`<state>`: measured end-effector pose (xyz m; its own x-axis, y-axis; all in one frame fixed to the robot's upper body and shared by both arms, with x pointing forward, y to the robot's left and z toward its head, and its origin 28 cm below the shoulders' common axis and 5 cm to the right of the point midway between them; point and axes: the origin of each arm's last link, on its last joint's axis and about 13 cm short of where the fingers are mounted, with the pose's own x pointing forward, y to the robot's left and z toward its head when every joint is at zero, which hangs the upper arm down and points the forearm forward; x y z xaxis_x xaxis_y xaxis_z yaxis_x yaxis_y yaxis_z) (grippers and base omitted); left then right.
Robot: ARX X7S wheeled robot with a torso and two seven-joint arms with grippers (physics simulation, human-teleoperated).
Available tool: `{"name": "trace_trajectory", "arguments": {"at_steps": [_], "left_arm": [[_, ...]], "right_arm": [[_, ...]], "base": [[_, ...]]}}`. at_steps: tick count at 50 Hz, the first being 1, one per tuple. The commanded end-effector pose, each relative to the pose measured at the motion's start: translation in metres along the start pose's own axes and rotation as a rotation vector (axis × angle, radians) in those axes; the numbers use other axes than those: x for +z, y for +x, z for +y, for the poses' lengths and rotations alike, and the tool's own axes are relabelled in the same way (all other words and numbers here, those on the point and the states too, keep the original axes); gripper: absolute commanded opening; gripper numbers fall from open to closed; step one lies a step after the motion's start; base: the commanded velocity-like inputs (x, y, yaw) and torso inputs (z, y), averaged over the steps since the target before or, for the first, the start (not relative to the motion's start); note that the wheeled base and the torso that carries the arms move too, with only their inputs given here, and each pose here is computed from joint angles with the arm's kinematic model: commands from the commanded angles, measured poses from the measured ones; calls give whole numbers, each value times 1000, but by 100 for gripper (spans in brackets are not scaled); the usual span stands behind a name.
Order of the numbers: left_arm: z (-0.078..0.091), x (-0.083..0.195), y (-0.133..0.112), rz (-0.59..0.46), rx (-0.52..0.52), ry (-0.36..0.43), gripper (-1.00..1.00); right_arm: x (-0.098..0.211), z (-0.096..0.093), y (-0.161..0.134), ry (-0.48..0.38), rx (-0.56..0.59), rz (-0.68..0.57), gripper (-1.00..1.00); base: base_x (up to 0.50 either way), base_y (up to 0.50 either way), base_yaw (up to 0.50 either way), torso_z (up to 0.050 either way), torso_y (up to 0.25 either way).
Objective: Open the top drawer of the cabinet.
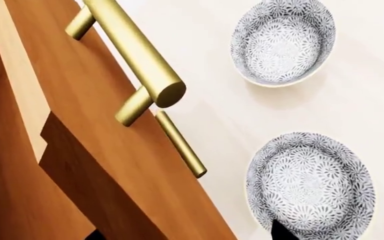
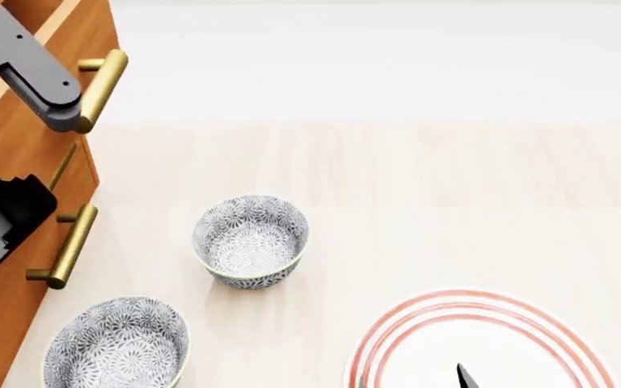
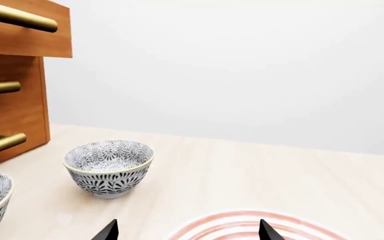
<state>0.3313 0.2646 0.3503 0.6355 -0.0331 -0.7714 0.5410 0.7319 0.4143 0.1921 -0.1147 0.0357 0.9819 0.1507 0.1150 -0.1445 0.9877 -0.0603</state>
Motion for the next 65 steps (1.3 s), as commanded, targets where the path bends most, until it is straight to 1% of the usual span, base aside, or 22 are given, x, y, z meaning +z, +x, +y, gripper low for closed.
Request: {"name": "trace_trajectory", "arguments": {"at_steps": [1, 25, 44, 60, 65], "left_arm": [[-12, 6, 6, -30, -94, 26, 100], [-25, 11, 8, -58, -146, 109, 100], [-32, 15, 7, -83, -169, 150, 100], [-41, 20, 10, -98, -195, 189, 100], [-47, 25, 10, -108, -209, 211, 100]], "right_arm": [[3, -1, 3, 8, -26, -16, 100], [2, -1, 2, 5, -22, -15, 100], [2, -1, 2, 2, -16, -11, 100], [2, -1, 1, 1, -17, -14, 100], [2, -2, 1, 2, -19, -15, 100]], "base": [[0, 0, 0, 0, 0], [0, 0, 0, 0, 0], [0, 0, 0, -1, 0], [0, 0, 0, -1, 0], [0, 0, 0, 0, 0]]}}
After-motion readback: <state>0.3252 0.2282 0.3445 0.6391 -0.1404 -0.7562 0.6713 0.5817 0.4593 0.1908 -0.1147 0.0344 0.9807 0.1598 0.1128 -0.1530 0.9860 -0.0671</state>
